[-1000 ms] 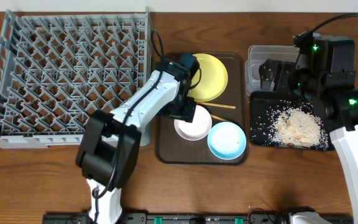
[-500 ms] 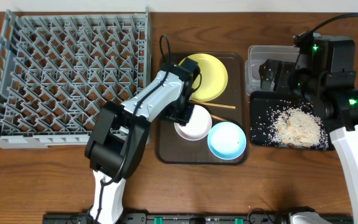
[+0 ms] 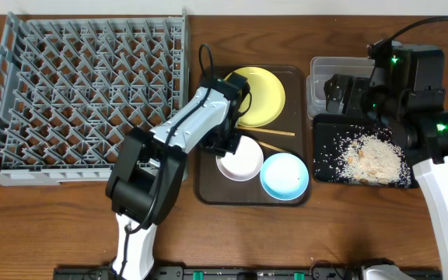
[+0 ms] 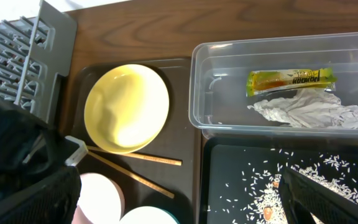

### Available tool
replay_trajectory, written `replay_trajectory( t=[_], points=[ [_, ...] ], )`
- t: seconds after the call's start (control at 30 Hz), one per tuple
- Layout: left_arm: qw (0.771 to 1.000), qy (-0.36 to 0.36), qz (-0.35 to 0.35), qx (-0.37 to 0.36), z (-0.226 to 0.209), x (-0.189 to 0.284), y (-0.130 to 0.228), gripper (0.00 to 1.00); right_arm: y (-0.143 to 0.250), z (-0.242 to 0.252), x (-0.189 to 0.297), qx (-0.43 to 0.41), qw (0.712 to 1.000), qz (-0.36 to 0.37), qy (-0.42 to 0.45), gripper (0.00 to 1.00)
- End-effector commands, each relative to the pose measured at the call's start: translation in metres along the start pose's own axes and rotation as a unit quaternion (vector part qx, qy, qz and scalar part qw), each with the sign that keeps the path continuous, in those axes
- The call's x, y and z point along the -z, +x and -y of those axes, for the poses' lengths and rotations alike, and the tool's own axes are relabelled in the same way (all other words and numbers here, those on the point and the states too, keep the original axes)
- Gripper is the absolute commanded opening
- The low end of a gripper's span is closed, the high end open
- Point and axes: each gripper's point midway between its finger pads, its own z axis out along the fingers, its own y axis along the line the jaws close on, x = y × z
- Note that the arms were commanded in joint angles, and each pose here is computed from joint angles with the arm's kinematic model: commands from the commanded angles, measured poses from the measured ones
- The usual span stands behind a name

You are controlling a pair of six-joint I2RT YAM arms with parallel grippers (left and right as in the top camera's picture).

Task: Sort waste into correct bins and load items into the dishwasher
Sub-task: 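Lower the left gripper onto the pink bowl rim and grasp, then lift the pink bowl with the left gripper and carry it to the rack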

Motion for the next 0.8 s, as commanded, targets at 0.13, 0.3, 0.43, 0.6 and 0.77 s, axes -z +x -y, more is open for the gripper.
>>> replay_trajectory(
  t=[0.13, 0.3, 0.43, 0.6, 0.77],
  points=[
    [0.991, -0.008, 0.131, 0.037, -0.006, 0.09, -0.009, 0.08, -0.013, 0.008, 0.002, -0.009, 1.0, 0.023, 0.017, 0.99],
    [0.977, -0.047, 0.199, 0.058, -0.029, 0.133, -0.004, 0.08, -0.016, 0.011, 0.004, -0.011, 0.999, 0.032, 0.024, 0.99],
    [0.972, -0.055, 0.218, 0.075, -0.044, 0.144, -0.005, 0.08, -0.021, 0.026, 0.012, -0.01, 0.998, 0.044, 0.051, 0.99],
    [0.968, -0.059, 0.224, 0.095, -0.06, 0.146, -0.009, 0.07, -0.029, 0.063, 0.026, -0.044, 0.993, 0.065, 0.086, 0.99],
    [0.955, -0.095, 0.259, 0.112, -0.079, 0.157, -0.022, 0.07, -0.034, 0.121, 0.041, -0.112, 0.98, 0.082, 0.14, 0.99]
  ],
)
